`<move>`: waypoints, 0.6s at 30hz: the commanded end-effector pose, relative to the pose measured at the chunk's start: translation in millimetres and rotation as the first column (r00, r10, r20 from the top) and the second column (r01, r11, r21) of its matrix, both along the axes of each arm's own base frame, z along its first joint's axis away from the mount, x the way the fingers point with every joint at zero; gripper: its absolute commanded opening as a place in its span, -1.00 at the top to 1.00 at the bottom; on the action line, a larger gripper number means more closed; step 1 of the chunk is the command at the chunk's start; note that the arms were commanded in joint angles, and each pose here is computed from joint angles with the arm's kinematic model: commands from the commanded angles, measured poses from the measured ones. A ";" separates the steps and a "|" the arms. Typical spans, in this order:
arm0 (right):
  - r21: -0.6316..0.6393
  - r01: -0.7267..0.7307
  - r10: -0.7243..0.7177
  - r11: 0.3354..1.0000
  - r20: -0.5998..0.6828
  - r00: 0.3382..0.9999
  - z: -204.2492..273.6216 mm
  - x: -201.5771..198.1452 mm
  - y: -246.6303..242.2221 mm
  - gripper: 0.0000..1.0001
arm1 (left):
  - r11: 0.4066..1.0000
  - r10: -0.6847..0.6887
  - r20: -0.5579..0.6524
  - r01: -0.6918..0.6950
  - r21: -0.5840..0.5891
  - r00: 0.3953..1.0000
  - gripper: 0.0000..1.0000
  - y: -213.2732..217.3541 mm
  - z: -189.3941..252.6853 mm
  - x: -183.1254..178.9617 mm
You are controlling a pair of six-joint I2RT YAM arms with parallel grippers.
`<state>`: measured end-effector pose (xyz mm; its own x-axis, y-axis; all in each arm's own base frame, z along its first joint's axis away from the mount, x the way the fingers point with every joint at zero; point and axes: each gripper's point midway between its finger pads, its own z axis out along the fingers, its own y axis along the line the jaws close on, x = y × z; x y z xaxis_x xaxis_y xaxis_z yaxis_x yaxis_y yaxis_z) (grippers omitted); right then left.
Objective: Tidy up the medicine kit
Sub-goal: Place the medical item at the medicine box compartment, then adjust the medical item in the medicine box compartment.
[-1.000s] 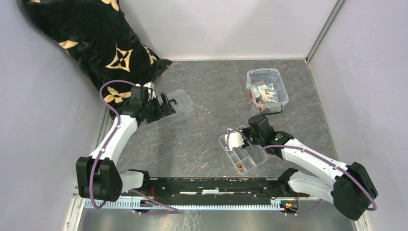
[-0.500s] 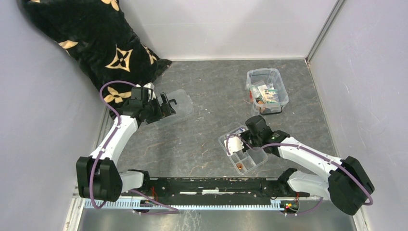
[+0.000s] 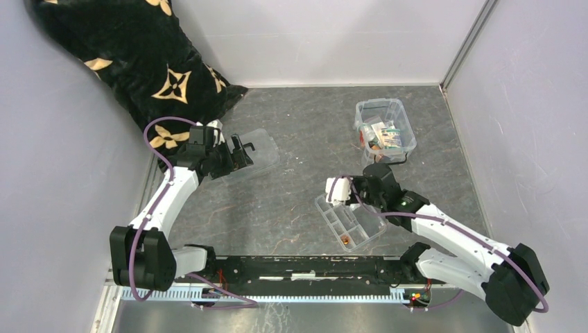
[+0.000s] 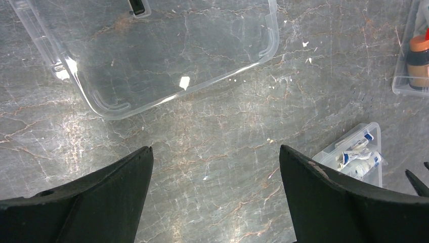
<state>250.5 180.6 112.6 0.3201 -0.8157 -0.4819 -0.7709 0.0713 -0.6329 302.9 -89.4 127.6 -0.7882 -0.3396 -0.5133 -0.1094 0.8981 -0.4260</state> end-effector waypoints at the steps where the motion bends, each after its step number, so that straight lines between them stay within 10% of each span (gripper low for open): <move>1: 0.380 0.330 -0.290 0.864 -0.159 0.944 52.6 12.2 11.8 0.36 | 1.000 -0.019 0.061 0.017 0.024 0.998 -1.00 2.1 9.6 5.5; 9: 0.336 0.834 -0.441 0.438 -0.728 0.525 44.9 -8.2 20.3 0.14 | 1.000 -0.019 0.068 0.017 0.024 0.998 -1.00 2.1 14.3 5.7; 14: 0.301 0.904 -0.514 0.304 -0.747 0.422 43.9 -3.9 1.7 0.03 | 1.000 -0.018 0.075 0.017 0.015 0.997 -1.00 0.9 18.3 3.5; 18: 0.304 0.920 -0.603 0.245 -0.696 0.391 55.4 9.0 -32.0 -0.47 | 1.000 -0.020 0.089 0.020 0.001 0.996 -1.00 -1.0 24.3 4.1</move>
<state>243.8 179.6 142.3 -0.6228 -0.1393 -0.7699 -0.3942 0.9059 0.1550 302.3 -89.3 134.4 -0.7762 -0.3413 -0.5301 -0.1000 0.8968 -0.4309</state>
